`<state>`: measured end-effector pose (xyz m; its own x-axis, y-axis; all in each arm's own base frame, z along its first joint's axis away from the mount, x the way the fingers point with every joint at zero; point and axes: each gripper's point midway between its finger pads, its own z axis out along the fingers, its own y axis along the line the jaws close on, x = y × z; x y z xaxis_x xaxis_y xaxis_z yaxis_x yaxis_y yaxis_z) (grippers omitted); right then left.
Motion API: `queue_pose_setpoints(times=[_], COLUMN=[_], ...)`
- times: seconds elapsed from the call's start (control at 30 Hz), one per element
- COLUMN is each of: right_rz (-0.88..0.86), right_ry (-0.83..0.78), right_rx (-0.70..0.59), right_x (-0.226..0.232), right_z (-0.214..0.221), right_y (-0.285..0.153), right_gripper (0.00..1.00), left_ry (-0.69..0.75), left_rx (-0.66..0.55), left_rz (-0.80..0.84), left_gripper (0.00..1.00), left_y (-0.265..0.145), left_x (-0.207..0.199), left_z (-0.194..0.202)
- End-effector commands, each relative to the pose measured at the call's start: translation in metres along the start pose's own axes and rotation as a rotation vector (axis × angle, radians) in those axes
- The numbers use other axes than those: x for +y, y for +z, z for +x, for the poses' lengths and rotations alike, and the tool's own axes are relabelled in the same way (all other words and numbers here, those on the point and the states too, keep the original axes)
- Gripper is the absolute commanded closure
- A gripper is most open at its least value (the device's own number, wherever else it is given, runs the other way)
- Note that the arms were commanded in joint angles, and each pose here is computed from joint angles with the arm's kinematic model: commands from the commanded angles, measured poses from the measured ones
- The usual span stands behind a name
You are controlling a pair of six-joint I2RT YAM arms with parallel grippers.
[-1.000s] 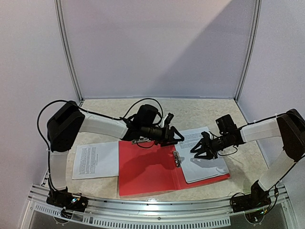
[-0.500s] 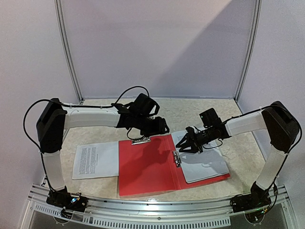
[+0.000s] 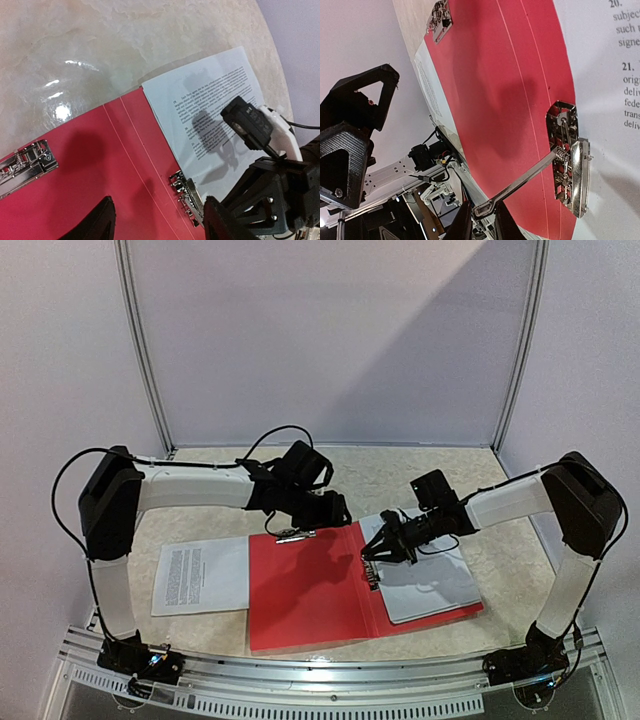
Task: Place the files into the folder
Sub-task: Clamp the file with the spring clip on the folder.
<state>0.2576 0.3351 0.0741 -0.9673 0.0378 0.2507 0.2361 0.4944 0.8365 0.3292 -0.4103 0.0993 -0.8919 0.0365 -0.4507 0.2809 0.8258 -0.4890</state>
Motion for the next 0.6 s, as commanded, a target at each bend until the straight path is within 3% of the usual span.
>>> queue_pose_setpoints(times=[0.0,0.57], right_rz=[-0.013,-0.01], right_ry=[0.001,0.006], right_rx=[0.018,0.034], right_x=[-0.001,-0.006], right_z=[0.008,0.016], right_y=[0.0,0.001], right_gripper=[0.86,0.92], left_ry=[0.001,-0.016], left_rx=[0.021,0.061], left_rz=[-0.021,-0.032], left_gripper=[0.39,0.4], left_y=[0.007,0.02], left_x=[0.009,0.016], left_z=[0.004,0.015])
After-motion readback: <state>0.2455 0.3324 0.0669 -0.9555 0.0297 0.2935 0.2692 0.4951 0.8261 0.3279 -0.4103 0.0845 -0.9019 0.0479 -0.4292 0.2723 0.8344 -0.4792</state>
